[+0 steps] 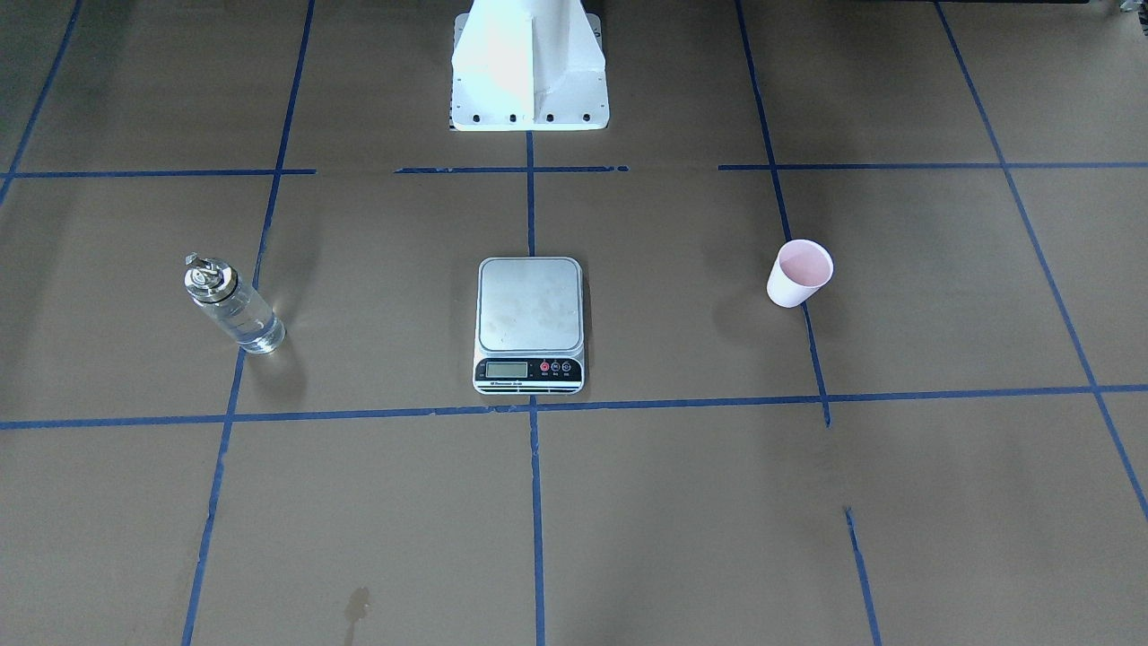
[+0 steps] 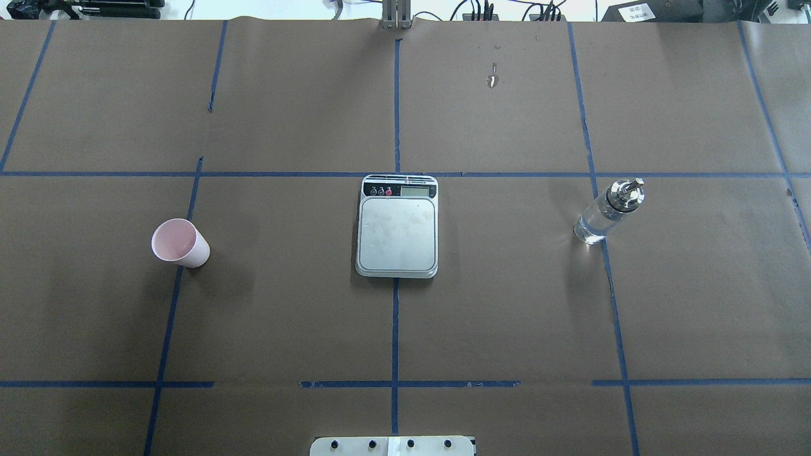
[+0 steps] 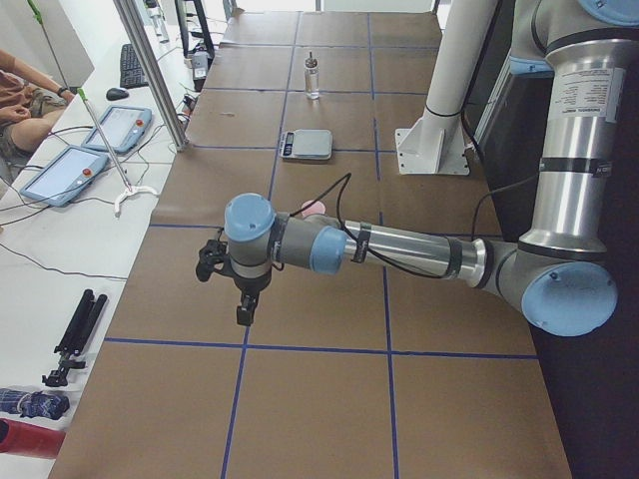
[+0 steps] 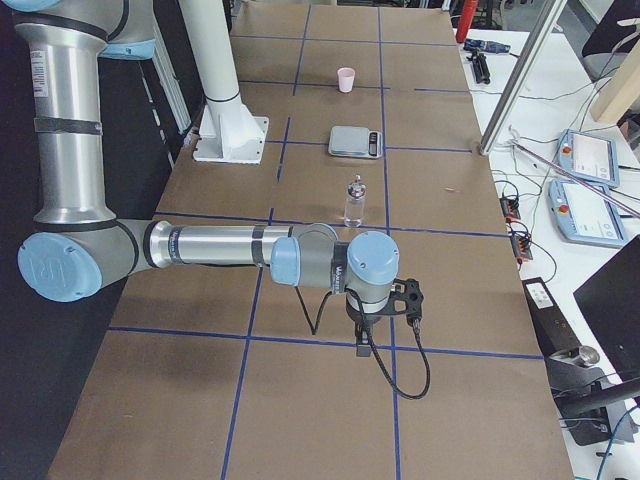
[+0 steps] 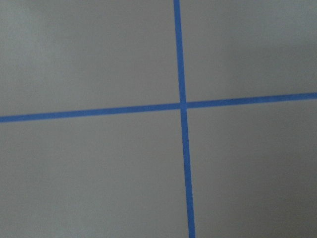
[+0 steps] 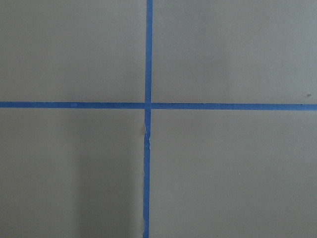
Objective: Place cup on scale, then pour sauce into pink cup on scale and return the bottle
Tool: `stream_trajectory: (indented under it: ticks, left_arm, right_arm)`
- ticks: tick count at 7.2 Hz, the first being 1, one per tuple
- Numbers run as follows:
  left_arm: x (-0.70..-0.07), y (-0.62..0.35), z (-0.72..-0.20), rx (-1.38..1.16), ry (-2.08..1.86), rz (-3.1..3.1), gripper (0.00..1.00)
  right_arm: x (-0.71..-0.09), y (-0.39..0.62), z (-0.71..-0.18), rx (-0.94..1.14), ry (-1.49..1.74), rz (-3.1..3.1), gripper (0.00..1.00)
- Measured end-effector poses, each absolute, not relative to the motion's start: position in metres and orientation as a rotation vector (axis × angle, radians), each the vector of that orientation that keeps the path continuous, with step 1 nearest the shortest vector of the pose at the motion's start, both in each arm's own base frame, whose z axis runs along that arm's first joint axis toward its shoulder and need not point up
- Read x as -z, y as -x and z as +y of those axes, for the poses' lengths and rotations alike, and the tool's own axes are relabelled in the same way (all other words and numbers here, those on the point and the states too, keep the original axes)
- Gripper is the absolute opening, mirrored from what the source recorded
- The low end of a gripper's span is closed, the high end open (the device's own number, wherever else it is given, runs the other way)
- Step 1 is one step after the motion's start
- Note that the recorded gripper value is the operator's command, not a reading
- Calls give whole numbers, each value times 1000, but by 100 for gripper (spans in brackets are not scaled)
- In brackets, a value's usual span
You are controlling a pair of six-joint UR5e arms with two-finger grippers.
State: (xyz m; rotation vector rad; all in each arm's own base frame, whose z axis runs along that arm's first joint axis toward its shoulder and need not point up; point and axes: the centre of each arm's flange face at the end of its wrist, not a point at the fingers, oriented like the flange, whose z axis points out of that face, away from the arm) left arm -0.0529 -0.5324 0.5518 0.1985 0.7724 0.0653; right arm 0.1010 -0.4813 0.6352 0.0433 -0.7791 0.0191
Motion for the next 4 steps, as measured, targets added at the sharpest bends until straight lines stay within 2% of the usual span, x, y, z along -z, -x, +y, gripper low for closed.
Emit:
stream_trajectory:
  ticks: [2,4]
  left_arm:
    - [-463,43,-535,-107,-253,800,100]
    - [-411,22,-519,-144,-282,869,100]
  right_arm:
    - [-634,-101,-482,-17,-46,-780,100]
    - [-624,-100,-486,-4,-66,-779,100]
